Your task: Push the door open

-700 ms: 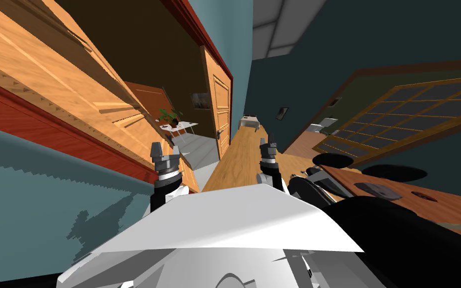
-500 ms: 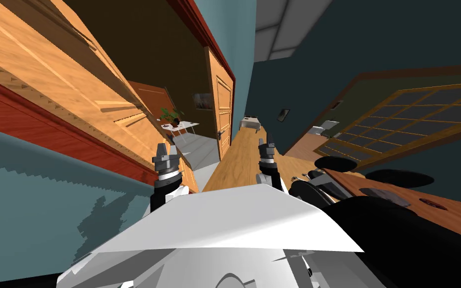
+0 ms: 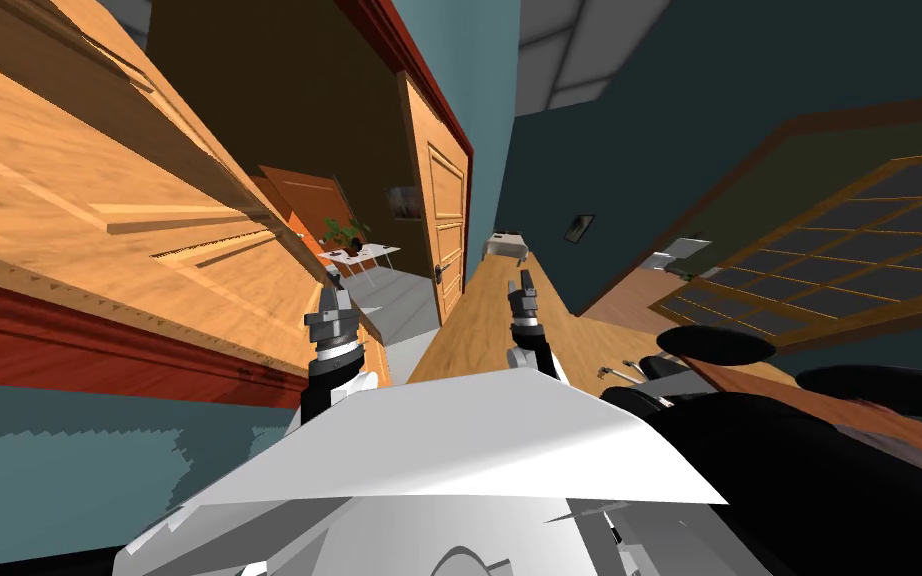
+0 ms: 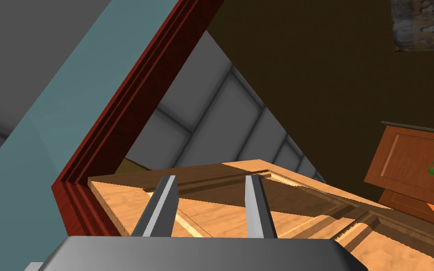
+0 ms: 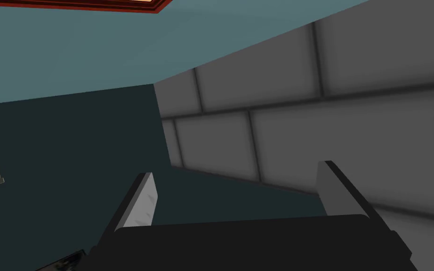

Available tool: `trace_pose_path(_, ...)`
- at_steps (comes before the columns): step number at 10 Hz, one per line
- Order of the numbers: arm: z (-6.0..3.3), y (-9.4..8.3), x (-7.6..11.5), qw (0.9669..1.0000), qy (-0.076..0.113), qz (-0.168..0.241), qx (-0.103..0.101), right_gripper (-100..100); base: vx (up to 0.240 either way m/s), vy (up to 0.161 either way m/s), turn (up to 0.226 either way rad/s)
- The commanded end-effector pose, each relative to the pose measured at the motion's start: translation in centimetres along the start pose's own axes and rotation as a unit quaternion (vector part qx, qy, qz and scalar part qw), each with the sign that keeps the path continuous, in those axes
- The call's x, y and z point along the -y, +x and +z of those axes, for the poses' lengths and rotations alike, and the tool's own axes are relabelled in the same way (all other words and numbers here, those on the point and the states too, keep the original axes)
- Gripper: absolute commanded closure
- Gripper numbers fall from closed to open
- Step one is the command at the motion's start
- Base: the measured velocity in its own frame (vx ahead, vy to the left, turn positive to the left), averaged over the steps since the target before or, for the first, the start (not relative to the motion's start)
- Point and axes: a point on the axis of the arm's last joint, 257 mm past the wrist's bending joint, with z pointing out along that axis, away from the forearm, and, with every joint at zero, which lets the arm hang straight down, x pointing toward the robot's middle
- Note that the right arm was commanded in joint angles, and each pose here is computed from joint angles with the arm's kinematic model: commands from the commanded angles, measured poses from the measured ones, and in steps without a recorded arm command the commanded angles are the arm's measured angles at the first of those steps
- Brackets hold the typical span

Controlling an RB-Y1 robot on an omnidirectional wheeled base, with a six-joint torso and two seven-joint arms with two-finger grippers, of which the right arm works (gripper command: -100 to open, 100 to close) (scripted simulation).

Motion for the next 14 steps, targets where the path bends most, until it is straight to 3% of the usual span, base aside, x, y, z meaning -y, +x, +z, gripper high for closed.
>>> trace_pose_path(1,-0.33,1.5,1.1,0.9997,0.012,0.013,-0.014,-100,0.183,-0.044,0.134)
trace_pose_path(8,-1.78,6.7,4.8,0.9947,0.055,0.058,-0.064,-100,0.184,-0.073,0.100)
trace_pose_path(11,-2.91,9.6,6.5,0.9896,0.079,0.080,-0.090,-100,0.179,-0.089,0.114)
trace_pose_path(14,-4.38,12.7,8.2,0.9824,0.105,0.101,-0.117,-100,0.187,-0.097,0.135)
